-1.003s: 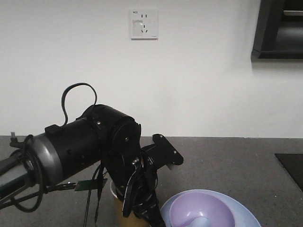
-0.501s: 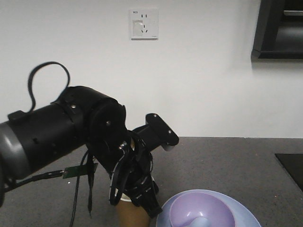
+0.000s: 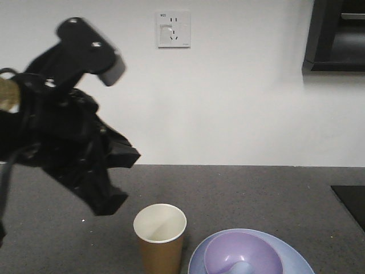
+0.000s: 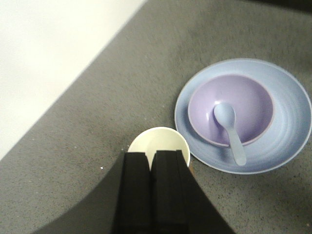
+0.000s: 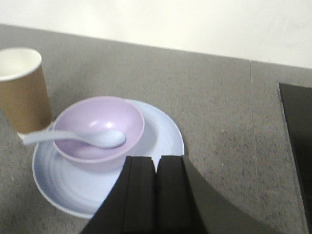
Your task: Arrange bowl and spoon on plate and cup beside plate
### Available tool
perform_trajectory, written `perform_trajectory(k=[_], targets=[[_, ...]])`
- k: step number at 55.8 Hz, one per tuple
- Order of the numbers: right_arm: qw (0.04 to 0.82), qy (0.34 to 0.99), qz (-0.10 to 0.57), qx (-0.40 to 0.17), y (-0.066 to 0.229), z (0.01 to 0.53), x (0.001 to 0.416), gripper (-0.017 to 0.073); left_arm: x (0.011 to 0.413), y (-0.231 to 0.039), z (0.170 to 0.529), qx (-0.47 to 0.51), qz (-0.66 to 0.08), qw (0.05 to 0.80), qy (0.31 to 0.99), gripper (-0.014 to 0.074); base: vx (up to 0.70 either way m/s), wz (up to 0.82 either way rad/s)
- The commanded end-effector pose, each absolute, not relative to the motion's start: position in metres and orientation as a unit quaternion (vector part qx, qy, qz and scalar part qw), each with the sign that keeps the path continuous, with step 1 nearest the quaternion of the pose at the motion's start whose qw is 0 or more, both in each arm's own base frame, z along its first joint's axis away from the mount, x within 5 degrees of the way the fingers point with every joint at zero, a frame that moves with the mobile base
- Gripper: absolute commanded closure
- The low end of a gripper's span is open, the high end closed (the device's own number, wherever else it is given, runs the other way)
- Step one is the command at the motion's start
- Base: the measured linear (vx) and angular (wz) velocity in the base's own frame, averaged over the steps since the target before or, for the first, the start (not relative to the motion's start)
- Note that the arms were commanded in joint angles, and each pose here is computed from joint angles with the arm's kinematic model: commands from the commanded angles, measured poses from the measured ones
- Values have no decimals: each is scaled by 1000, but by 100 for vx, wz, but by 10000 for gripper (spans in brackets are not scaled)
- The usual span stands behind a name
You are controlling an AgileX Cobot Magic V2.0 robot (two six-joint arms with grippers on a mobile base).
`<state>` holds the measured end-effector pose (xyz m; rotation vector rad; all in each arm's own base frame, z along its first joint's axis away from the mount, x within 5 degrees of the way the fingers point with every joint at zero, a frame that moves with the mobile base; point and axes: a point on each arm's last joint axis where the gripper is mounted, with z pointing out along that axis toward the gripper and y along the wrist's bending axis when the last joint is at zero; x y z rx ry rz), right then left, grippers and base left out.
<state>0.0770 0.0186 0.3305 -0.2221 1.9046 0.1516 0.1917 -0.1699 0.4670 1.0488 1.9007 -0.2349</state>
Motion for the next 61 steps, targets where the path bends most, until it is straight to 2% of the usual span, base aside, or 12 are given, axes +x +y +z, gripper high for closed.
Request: perform_trajectory(k=[1, 14, 23, 32, 61], targets=[[632, 767, 67, -85, 18, 347, 80, 568, 171, -148, 467, 388, -120, 535, 741, 599, 0, 0], [688, 720, 75, -54, 15, 318, 80, 566, 121, -106, 363, 315, -186, 557, 745, 599, 0, 0], [701, 708, 70, -47, 14, 313, 82, 566, 97, -86, 322, 278, -220, 597, 719, 599, 0, 0], [703, 707, 70, -46, 14, 313, 82, 564, 87, -77, 316, 266, -234, 635, 687, 599, 0, 0], [703, 707, 70, -46, 14, 313, 82, 564, 85, -75, 318, 264, -235, 639, 683, 599, 0, 0]])
